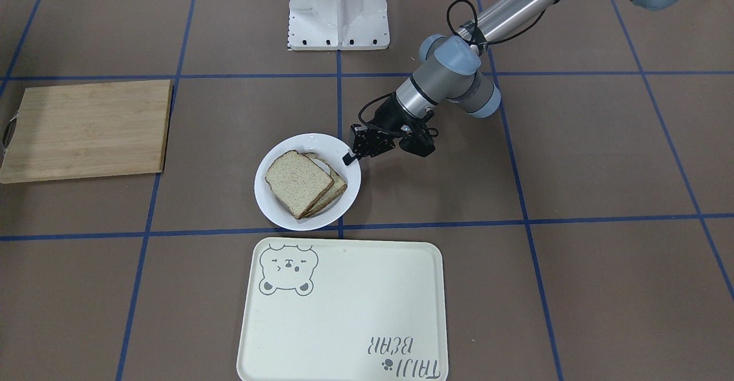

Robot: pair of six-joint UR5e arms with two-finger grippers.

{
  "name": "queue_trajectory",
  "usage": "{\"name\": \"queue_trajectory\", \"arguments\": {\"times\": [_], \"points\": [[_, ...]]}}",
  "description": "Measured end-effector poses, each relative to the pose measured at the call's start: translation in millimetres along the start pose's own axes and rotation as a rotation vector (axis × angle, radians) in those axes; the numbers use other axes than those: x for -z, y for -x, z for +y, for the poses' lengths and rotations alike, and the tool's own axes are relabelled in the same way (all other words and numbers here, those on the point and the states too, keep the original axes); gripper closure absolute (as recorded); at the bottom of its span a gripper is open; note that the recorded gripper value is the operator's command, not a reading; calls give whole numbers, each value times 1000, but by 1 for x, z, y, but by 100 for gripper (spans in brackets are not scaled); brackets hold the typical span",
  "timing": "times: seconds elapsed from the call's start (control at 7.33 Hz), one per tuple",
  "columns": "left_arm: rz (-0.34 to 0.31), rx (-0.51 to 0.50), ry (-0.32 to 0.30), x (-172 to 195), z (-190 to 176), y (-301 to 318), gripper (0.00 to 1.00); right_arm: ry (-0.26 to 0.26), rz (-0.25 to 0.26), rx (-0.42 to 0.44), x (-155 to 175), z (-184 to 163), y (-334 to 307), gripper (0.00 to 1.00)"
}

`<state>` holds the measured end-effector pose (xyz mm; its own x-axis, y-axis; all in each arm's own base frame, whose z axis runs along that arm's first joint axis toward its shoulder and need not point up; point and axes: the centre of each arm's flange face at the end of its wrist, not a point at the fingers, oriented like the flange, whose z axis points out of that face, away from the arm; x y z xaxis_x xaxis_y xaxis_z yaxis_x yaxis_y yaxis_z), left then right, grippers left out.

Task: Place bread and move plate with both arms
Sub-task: 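Grip the plate rim with the left gripper, then slide the plate with the left gripper onto the cream tray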

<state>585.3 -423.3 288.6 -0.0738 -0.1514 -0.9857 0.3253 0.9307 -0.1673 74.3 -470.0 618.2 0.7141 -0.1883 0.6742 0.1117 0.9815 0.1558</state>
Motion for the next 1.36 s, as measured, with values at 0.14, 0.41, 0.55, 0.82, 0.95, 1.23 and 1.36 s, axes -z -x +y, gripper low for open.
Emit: {"name": "queue_trajectory", "arguments": {"times": [0.14,0.41,0.55,0.82,0.95,1.23,1.36], "points": [[23,22,4,3,0,-3,100,0,0,0,0,0,0,0],[79,75,14,9,0,-8,100,0,0,0,0,0,0,0],[105,100,18,13,-1,-12,100,2,1,-1,-1,0,-1,0],[160,158,11,24,-15,-22,100,4,0,-3,-2,1,-1,0],[180,180,-4,31,-28,-26,100,4,0,-4,-2,1,-2,0],[191,231,-76,43,-68,-28,100,6,0,-6,-3,2,-2,0],[175,247,-117,42,-88,-27,100,7,0,-7,-3,2,-3,0]]}}
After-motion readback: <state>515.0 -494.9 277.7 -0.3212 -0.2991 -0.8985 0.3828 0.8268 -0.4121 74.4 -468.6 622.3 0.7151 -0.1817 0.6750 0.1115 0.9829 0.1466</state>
